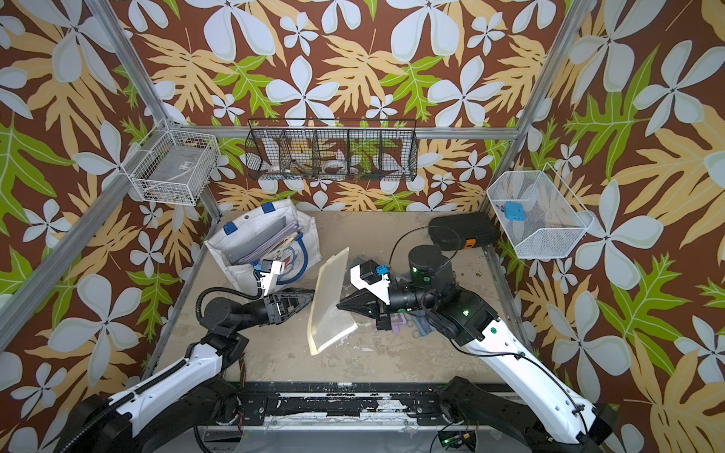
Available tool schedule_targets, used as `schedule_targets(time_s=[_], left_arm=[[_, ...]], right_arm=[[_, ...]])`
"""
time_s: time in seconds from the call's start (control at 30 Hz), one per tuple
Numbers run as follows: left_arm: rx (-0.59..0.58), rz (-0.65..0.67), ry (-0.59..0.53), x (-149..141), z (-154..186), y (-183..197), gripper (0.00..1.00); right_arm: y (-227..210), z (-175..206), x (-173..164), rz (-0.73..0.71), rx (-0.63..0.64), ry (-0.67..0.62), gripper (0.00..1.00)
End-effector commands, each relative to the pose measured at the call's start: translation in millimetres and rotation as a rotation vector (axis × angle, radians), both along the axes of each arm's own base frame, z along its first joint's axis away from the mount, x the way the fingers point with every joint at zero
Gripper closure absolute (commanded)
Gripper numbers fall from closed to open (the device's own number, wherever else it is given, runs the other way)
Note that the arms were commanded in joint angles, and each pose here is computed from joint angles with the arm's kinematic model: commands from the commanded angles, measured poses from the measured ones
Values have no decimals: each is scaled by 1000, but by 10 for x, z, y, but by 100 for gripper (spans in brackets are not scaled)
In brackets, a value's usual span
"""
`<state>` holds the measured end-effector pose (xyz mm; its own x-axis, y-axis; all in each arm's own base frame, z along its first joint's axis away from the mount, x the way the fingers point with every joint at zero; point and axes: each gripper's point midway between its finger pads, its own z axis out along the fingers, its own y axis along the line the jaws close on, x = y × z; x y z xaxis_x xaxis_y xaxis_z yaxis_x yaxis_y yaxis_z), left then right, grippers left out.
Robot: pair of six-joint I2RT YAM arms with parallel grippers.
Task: Put the pencil pouch into the canvas bag
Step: Place the pencil case in the canvas bag.
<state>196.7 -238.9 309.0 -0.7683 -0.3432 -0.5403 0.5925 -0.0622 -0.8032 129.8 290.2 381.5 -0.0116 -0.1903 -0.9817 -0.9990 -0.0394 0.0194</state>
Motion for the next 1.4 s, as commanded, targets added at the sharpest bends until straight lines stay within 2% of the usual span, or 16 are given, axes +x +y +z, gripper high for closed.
schedule_targets(time_s=[0.0, 0.07, 0.2, 0.4, 0.53, 0.6, 0.7, 0.8, 0.83, 0.87, 1.0, 1.1, 1.23, 1.37], left_arm=[[-85, -28, -77, -107, 247, 23, 1], [-92, -36, -72, -94, 235, 3, 5], [-158, -71, -86, -135, 347, 3, 18], [-183, -71, -119, -161, 435, 24, 62], [-92, -18, -186, -137, 452, -3, 87], [35, 68, -255, -47, 426, -17, 100], [280, 238, -352, 169, 410, 57, 100], [518, 336, -408, 380, 408, 154, 100], [595, 369, -408, 470, 382, 200, 100], [675, 405, -418, 562, 394, 256, 100], [915, 572, -486, 902, 597, 520, 100], [1077, 740, -565, 1142, 832, 792, 100], [1259, 904, -645, 1397, 1047, 1089, 100], [1495, 993, -672, 1643, 996, 1329, 100]], right_arm=[[61, 27, 46, -17, 6, -34, 100], [86, 17, 43, -12, 7, -34, 100], [106, 25, 39, -10, 12, -38, 100], [99, -94, 93, -41, -22, -36, 100], [67, -195, 294, -163, -54, -41, 100], [35, -173, 436, -254, -49, -42, 85], [-18, -62, 556, -346, -13, -42, 54], [-92, 47, 589, -398, 17, -61, 12], [-116, 56, 608, -417, 18, -66, 4], [-154, 75, 633, -443, 18, -77, 0], [-345, 55, 811, -600, -17, -88, 0], [-530, -18, 996, -759, -40, -39, 0], [-562, -122, 989, -770, -29, 16, 0], [-624, -220, 1001, -796, -56, 15, 0]])
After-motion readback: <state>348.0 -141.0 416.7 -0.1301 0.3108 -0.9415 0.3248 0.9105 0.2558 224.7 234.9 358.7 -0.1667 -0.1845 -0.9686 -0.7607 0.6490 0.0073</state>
